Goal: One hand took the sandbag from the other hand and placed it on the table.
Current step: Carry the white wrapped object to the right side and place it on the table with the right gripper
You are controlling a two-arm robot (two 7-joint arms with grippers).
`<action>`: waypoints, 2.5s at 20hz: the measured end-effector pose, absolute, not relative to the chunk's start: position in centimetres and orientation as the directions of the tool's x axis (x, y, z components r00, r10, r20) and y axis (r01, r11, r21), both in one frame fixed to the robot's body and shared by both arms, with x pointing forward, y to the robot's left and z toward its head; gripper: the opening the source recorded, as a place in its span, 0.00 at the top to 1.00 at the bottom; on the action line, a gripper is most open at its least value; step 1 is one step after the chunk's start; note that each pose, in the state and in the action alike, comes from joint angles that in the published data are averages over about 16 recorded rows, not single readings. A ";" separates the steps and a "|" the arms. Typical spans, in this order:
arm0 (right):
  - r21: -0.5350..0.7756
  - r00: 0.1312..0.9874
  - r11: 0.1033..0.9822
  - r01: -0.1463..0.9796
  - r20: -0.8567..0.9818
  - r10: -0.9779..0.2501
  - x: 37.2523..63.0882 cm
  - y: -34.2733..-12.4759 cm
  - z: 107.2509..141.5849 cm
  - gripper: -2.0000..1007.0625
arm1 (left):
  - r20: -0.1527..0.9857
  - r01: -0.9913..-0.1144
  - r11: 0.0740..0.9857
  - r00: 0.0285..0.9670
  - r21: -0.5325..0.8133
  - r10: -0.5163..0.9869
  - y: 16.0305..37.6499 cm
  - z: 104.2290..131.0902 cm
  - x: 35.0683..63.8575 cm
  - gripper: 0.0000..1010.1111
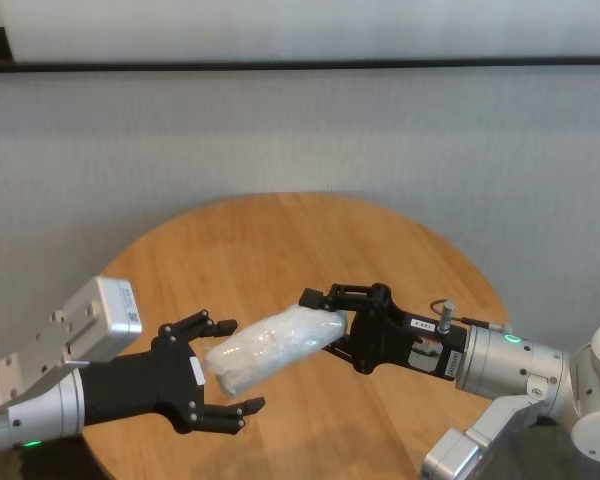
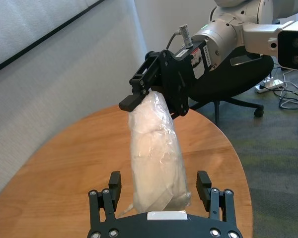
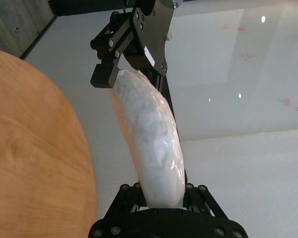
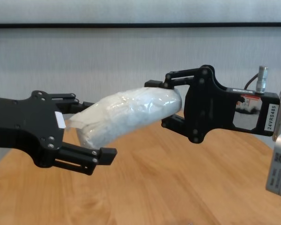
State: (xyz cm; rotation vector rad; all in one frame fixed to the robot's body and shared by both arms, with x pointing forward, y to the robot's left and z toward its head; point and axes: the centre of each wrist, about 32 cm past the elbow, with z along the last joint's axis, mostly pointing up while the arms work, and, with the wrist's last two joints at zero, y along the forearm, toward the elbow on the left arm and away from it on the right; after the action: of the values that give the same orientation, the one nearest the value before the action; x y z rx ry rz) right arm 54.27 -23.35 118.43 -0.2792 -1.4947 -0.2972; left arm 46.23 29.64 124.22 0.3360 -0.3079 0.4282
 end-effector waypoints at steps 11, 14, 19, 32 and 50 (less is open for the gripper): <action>0.001 0.053 0.932 0.362 0.998 -0.022 54.3 -23.4 118.4 0.69 | 0.358 -0.451 0.857 0.865 0.251 0.351 29.6 124.2 46.2 0.01; 0.001 0.053 0.932 0.362 0.998 -0.022 54.3 -23.4 118.4 0.69 | 0.359 -0.449 0.858 0.866 0.249 0.349 29.7 124.2 46.2 0.01; 0.001 0.053 0.932 0.362 0.998 -0.022 54.3 -23.4 118.4 0.69 | 0.368 -0.441 0.866 0.865 0.236 0.341 29.9 124.3 45.9 0.01; 0.001 0.053 0.932 0.362 0.998 -0.022 54.3 -23.4 118.4 0.69 | 0.397 -0.503 0.849 0.822 0.166 0.409 31.9 124.2 43.0 0.01; 0.002 0.056 0.930 0.367 0.998 -0.024 54.3 -23.4 118.5 0.69 | 0.371 -0.805 0.578 0.582 0.134 0.724 32.4 123.3 37.6 0.01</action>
State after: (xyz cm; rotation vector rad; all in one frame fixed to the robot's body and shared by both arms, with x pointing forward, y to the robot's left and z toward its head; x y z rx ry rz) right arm 54.32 -23.40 118.52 -0.2817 -1.4905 -0.3026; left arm 37.64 32.36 123.31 0.3032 -0.2907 0.9084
